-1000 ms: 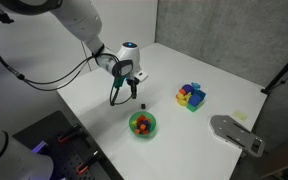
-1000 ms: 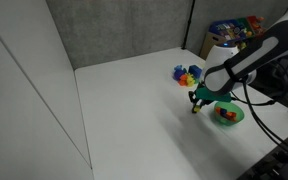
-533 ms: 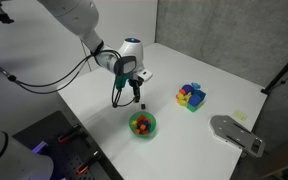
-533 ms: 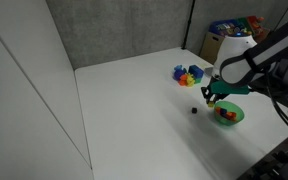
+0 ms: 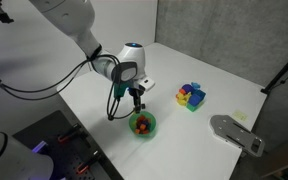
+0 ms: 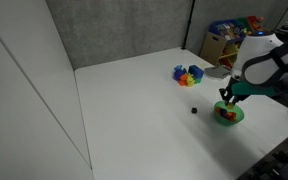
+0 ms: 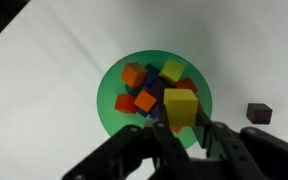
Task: Pick up the small yellow block from the table and put it in the green bowl
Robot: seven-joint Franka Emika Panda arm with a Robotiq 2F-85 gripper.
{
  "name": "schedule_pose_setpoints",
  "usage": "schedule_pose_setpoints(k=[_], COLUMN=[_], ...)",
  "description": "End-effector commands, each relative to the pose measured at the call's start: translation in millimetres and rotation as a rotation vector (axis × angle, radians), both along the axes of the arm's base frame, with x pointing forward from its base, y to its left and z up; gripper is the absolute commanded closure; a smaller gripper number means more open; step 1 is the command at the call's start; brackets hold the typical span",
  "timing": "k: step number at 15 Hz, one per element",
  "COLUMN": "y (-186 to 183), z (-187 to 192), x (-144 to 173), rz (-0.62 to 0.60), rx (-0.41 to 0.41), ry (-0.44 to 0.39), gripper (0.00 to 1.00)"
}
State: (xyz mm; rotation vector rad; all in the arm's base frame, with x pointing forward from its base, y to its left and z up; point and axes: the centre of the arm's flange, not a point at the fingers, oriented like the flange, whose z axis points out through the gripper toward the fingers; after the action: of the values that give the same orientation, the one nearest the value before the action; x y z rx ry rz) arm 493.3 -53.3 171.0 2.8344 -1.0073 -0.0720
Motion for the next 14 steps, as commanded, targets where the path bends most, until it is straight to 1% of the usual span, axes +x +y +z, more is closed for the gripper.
schedule_pose_setpoints(k=[1,5,6,8,10,14], y=[-11,-6,-2,8,19,43], z=[25,61,73,95,118,164], x=[-21,-22,-21,-19,-16,-14], rz=[0.028,0.086,0.116,0.172,0.241,0.387], rx=[0.010,0.041,0.049,0.068,0.108,0.160], ry=[-0.014,-0.047,-0.052,-0.053,-0.040,0.016], gripper=[0.40,0.06,0.01,0.00,0.00,0.00])
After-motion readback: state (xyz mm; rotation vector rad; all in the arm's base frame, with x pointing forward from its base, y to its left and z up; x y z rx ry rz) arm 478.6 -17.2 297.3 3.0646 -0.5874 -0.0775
